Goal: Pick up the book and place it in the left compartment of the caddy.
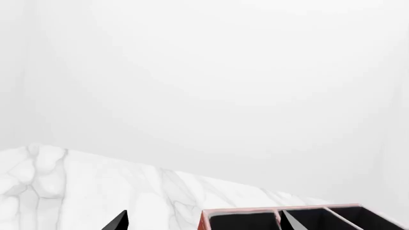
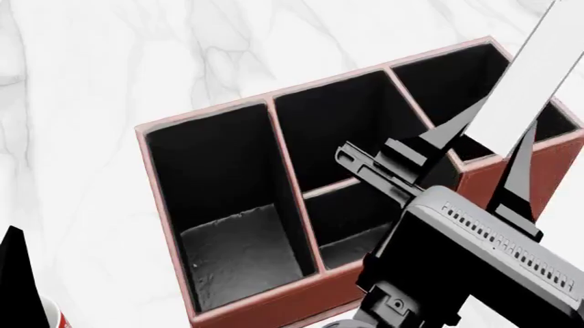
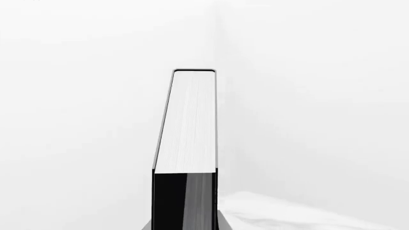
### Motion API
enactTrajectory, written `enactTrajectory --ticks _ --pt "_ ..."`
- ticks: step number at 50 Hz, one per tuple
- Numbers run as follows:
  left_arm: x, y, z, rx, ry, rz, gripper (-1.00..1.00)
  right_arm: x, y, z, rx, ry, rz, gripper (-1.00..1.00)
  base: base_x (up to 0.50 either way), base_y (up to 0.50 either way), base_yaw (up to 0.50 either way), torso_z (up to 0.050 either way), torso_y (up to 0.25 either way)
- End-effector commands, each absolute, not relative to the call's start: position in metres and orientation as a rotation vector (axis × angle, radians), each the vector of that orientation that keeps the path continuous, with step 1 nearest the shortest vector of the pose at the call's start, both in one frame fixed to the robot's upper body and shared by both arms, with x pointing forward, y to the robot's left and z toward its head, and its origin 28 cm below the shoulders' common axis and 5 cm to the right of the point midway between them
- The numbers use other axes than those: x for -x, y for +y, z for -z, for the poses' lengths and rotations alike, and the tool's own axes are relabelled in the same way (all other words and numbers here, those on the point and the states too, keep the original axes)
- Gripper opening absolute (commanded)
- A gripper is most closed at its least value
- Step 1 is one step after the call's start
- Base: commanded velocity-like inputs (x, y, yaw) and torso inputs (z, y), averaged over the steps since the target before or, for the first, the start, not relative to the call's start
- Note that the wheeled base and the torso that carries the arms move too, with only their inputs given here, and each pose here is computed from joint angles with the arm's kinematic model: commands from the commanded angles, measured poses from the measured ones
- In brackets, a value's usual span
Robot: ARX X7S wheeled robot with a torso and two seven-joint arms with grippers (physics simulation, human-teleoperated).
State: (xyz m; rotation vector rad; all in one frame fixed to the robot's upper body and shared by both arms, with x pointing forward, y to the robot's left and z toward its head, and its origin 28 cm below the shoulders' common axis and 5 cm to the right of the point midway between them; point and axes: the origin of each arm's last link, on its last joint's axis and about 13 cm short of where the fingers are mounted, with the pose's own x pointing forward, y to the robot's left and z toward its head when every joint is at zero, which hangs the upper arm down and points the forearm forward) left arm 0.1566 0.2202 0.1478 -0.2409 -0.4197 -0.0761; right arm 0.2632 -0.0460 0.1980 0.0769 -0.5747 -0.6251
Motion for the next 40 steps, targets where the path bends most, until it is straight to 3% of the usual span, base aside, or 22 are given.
enactTrajectory --ticks 1,40 --pt "-0.157 0.221 -0.148 0.241 -0.420 0.075 1.00 -0.261 -0.043 -0.203 -0.057 -0.615 0.504 -1.00 0.00 0.00 0.00 0.000 0.000" --pt "-0.156 0.220 -0.148 0.241 -0.418 0.081 1.00 -0.248 -0.032 -0.203 -0.075 -0.666 0.131 -1.00 0.00 0.00 0.00 0.000 0.001"
